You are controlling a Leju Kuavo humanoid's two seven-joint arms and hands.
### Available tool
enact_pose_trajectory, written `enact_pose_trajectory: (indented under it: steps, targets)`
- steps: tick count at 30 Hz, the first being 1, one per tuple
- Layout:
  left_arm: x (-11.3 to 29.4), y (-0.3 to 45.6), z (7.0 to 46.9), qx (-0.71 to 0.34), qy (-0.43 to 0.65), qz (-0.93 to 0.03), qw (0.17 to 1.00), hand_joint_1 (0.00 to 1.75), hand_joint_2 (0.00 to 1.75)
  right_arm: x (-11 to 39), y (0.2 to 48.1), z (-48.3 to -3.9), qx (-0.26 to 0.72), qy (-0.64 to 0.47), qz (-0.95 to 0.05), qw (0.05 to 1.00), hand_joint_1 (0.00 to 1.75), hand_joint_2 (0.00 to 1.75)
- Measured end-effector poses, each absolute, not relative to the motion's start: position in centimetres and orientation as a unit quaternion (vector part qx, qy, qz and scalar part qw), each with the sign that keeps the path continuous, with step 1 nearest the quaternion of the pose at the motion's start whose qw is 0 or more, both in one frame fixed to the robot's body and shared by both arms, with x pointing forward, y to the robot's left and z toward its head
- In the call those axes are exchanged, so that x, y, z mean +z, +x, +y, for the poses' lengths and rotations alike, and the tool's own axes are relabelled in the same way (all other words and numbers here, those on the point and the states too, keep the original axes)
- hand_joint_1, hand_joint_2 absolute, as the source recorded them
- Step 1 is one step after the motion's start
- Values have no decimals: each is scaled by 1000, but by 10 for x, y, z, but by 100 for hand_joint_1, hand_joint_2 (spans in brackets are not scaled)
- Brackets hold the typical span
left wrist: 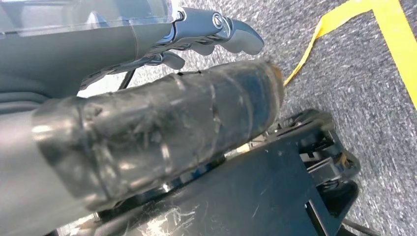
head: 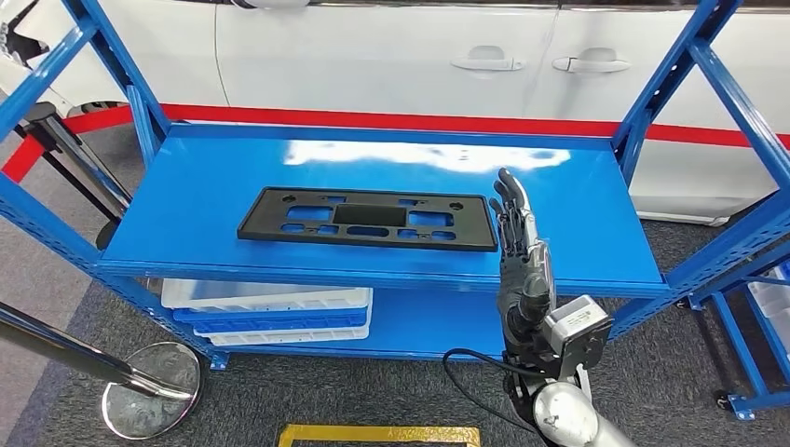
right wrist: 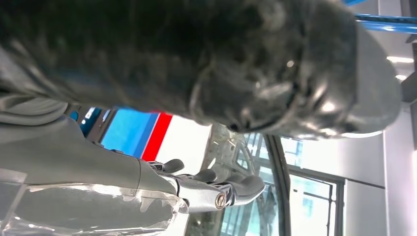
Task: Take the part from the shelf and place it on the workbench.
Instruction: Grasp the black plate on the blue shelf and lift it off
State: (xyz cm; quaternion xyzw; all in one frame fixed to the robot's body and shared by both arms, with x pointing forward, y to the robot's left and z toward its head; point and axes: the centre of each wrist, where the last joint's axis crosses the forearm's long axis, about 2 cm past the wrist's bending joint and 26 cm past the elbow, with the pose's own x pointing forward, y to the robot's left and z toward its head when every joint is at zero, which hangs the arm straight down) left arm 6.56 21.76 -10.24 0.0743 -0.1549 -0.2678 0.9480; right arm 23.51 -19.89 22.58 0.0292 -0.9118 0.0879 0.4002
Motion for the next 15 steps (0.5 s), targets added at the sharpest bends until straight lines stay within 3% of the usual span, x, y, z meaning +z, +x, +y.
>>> enact_pose_trajectory:
  steps: [12,15]
  targets:
    - [-102,68,214,-295,72,-150,941,0,0,232,244,-188,104,92,-903,407,0,0]
    - [-101,68,213,-303,72,-149,939,0,0,236,248,-183,123,103,-896,413,0,131]
